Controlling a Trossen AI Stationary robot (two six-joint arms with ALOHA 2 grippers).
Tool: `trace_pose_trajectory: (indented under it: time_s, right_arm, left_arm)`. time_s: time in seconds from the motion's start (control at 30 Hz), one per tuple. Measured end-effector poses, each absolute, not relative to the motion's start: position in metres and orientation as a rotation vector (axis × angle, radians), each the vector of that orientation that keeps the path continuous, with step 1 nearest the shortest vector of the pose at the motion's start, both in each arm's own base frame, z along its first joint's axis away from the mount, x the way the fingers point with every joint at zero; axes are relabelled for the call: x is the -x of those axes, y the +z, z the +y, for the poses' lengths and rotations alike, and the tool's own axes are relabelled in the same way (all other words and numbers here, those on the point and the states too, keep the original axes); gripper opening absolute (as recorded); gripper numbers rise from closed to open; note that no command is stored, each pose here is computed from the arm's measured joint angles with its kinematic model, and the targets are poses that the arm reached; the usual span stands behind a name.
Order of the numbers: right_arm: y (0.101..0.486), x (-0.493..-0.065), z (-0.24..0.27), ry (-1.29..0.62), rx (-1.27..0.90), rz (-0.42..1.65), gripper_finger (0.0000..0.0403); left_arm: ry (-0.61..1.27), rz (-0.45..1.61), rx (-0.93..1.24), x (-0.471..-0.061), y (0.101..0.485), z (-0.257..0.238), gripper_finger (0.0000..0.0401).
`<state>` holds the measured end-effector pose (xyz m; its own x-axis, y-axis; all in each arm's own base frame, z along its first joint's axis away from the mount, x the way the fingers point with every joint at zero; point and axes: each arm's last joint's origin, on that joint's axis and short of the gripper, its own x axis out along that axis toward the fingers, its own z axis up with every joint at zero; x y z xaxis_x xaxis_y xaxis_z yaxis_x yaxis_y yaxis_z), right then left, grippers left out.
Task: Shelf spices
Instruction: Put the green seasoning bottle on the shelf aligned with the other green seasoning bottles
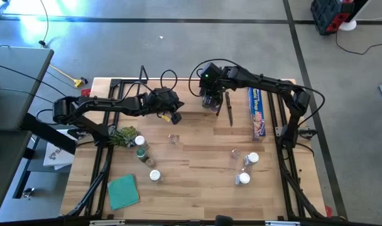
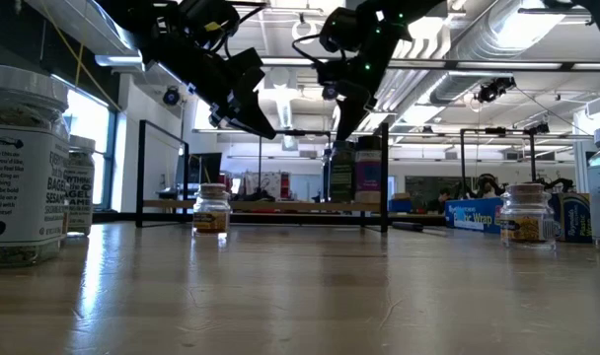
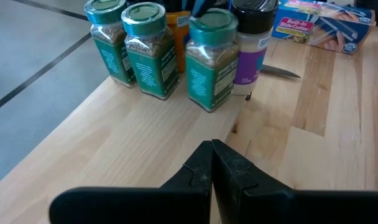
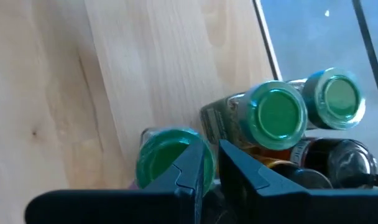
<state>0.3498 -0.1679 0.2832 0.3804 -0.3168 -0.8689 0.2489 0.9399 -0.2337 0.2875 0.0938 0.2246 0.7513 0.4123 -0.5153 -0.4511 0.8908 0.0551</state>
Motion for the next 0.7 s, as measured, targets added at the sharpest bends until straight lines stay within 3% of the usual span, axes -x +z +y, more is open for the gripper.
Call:
trace_pose_trajectory:
  time_s: [0.7]
  right_arm:
    - [0.2849, -0.3447, -0.1645, -0.371, -0.047, 1.135, 0.0041]
  left_arm:
    - [0.472, 0.545, 0.066, -0.2874, 0.2247, 0.0943, 0.0]
